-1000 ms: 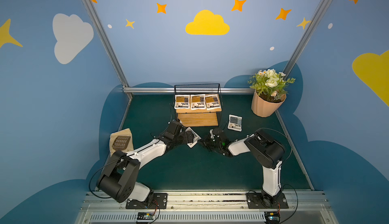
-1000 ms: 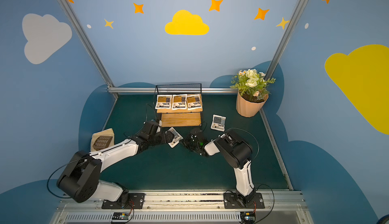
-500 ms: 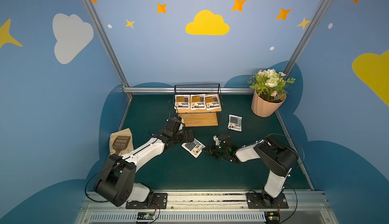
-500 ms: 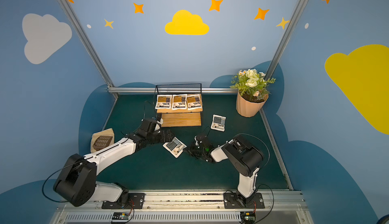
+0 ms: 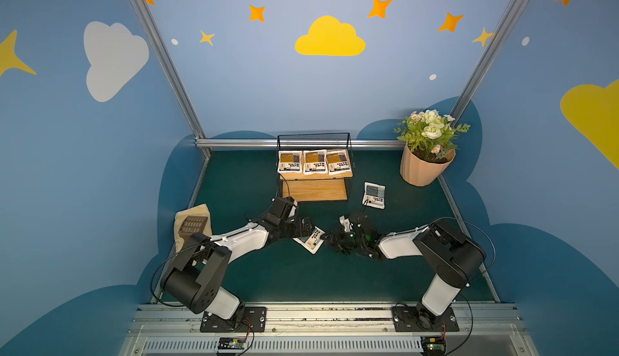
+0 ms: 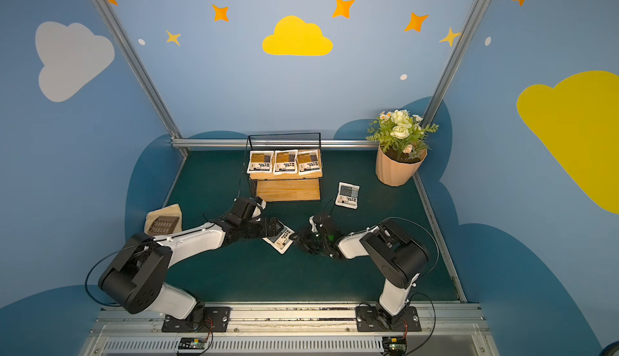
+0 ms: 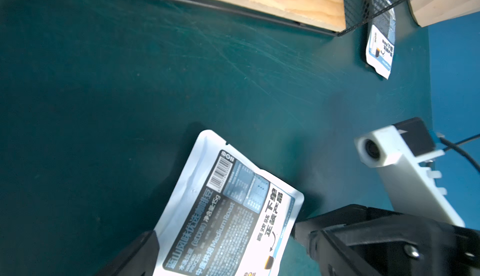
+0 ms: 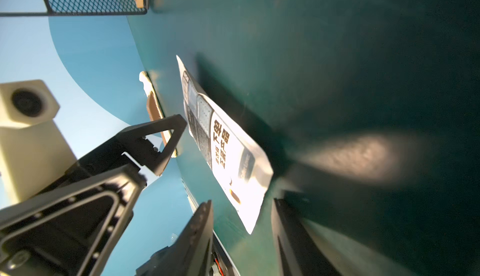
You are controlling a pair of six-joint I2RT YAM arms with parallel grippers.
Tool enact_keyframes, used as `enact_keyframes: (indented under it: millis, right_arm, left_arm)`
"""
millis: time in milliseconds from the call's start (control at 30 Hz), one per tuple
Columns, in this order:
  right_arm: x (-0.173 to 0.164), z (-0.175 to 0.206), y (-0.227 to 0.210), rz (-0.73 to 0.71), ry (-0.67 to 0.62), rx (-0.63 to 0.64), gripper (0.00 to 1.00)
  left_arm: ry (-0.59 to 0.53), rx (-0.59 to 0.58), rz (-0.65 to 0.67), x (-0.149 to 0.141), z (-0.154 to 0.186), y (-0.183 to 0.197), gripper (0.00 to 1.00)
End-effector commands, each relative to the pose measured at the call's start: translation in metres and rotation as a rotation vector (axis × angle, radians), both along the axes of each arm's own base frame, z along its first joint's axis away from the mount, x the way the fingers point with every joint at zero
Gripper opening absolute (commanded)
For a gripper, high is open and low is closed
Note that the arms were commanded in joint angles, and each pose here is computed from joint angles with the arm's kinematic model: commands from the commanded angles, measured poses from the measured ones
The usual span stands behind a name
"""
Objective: Place the bagged coffee beans on the shelf by color
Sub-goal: Pick up the bagged coffee beans at the center of the board.
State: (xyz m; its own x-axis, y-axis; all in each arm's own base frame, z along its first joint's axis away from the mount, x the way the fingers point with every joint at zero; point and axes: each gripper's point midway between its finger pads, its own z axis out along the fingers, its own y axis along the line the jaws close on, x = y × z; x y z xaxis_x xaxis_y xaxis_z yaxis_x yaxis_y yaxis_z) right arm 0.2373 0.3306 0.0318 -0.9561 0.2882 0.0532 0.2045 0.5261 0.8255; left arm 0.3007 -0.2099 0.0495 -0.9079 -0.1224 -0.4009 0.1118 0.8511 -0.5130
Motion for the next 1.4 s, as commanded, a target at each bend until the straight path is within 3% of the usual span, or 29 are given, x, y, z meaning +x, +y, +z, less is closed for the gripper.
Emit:
enact_keyframes:
  millis: [0,200,467,567,833,1100,1367]
  right_arm:
    - [-0.029,-0.045,-0.027,0.0,0.14,-0.158,0.51]
    - [-0.03,-0.051,-0.025,-0.005,0.156,-0.144,0.55]
    - [-0.025,-0.058,-0.013,-0.009,0.171,-0.104,0.52]
    - [-0.023,-0.058,-0.006,-0.001,0.167,-0.094,0.44]
    - [-0.02,-0.049,-0.004,-0.007,0.145,-0.077,0.01]
    - [-0.02,-0.033,-0.004,-0.016,0.127,-0.045,0.0]
    - [-0.011,0.008,0.001,-0.049,0.065,0.033,0.0]
  left_arm:
    - [-0.006,-0.005,0.015,0.002,-0.007,-0.001,1.0]
    - [0.013,0.001,0.028,-0.003,-0.02,0.003,1.0]
    - [0.019,0.001,0.037,-0.007,-0.024,0.005,1.0]
    - [0.018,-0.003,0.043,-0.007,-0.024,0.006,1.0]
    - [0.007,-0.028,0.064,-0.008,-0.005,0.007,1.0]
    - [-0.001,-0.01,0.194,-0.011,0.029,0.037,1.0]
    - [0.007,0.018,0.322,-0.041,0.053,0.081,1.0]
